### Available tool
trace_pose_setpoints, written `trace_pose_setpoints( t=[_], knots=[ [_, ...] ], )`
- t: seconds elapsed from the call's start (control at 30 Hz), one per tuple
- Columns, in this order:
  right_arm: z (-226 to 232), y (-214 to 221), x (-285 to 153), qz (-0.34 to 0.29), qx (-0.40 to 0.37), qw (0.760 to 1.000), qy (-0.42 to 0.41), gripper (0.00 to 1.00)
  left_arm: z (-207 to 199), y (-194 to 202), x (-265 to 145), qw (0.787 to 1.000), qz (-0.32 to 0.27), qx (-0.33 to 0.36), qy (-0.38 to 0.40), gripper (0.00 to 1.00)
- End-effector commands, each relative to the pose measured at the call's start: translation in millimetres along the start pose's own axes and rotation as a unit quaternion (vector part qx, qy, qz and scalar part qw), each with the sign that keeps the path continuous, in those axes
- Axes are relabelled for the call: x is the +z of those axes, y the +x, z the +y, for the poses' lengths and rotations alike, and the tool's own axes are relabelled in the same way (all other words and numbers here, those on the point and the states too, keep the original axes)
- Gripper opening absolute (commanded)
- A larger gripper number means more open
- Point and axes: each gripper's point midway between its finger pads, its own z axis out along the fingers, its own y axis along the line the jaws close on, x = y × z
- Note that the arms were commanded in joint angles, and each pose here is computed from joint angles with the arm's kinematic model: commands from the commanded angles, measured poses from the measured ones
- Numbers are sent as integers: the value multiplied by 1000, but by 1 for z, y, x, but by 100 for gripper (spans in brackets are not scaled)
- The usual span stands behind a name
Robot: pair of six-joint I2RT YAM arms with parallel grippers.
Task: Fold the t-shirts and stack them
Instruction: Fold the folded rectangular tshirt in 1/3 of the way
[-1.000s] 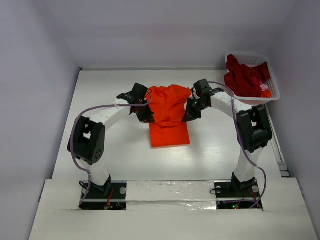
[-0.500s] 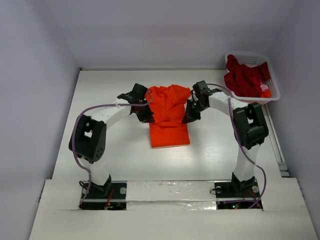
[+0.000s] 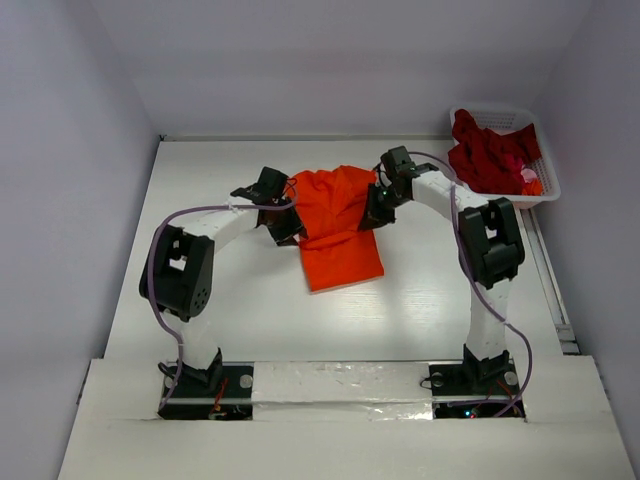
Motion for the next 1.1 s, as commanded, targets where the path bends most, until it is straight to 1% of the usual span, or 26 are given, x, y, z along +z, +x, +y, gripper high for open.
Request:
trace_pose_setpoints(
  t=[0.0, 0.03, 0.1, 0.13, 0.17, 0.2, 0.23, 0.33, 0.37, 0.4, 0.43, 0.5, 0.53, 0.57, 0.6, 0.63, 0.7, 0.73, 0.8, 0.83, 0.87, 0.97, 1.07],
  knots=[
    [13, -25, -15, -32, -25, 999, -10, 14, -17, -19, -12, 999, -27, 4, 24, 33],
    [11, -29, -17, -37, -22, 999, -11, 30, -19, -21, -12, 999, -28, 5, 26, 45],
    [10, -30, -16, -38, -21, 999, -8, 42, -22, -23, -12, 999, -32, 5, 30, 56],
    [9, -31, -16, -39, -21, 999, -3, 50, -22, -23, -11, 999, -32, 4, 30, 60],
    [4, -33, -17, -41, -17, 999, 1, 54, -24, -25, -11, 999, -34, 4, 32, 66],
    [3, -33, -16, -41, -18, 999, 3, 58, -25, -25, -10, 999, -34, 4, 34, 69],
    [1, -34, -17, -44, -17, 999, 9, 62, -26, -26, -10, 999, -34, 4, 36, 70],
    [-4, -38, -22, -53, -19, 998, 21, 65, -26, -27, -11, 999, -37, 5, 36, 71],
    [-4, -38, -24, -55, -20, 998, 23, 65, -29, -28, -17, 998, -43, 8, 42, 71],
    [-4, -39, -26, -57, -20, 998, 24, 65, -26, -26, -17, 998, -42, 8, 40, 64],
    [-4, -38, -26, -58, -20, 998, 24, 65, -26, -25, -19, 998, -43, 9, 41, 60],
    [-1, -37, -32, -63, -21, 998, 19, 62, -20, -20, -24, 998, -43, 12, 38, 40],
    [1, -35, -34, -62, -20, 998, 15, 60, -17, -18, -28, 998, -45, 13, 35, 22],
    [6, -35, -40, -70, -22, 997, 8, 57, -14, -16, -31, 998, -47, 15, 31, 13],
    [5, -31, -41, -67, -20, 998, 6, 52, -9, -14, -33, 998, -48, 17, 21, 6],
    [8, -29, -43, -67, -20, 998, -1, 40, -6, -12, -35, 999, -48, 17, 19, 2],
    [11, -27, -49, -71, -21, 997, -5, 27, 0, -2, -40, 999, -47, 21, 16, 0],
    [10, -25, -49, -70, -20, 997, -3, 15, 1, 3, -41, 998, -46, 26, 15, 0],
    [12, -20, -47, -65, -24, 998, -3, 4, 7, 13, -40, 999, -41, 30, 10, 0],
    [14, -16, -44, -60, -28, 998, -2, 0, 10, 15, -39, 999, -40, 29, 8, 0],
    [12, -15, -42, -57, -26, 998, -1, 0, 15, 19, -36, 999, -35, 26, 4, 0],
    [14, -10, -37, -50, -25, 998, -4, 0, 13, 31, -26, 999, -16, 28, 12, 0],
    [13, -8, -36, -47, -23, 999, -4, 0, 8, 31, -14, 999, -8, 21, 22, 0]
  ],
)
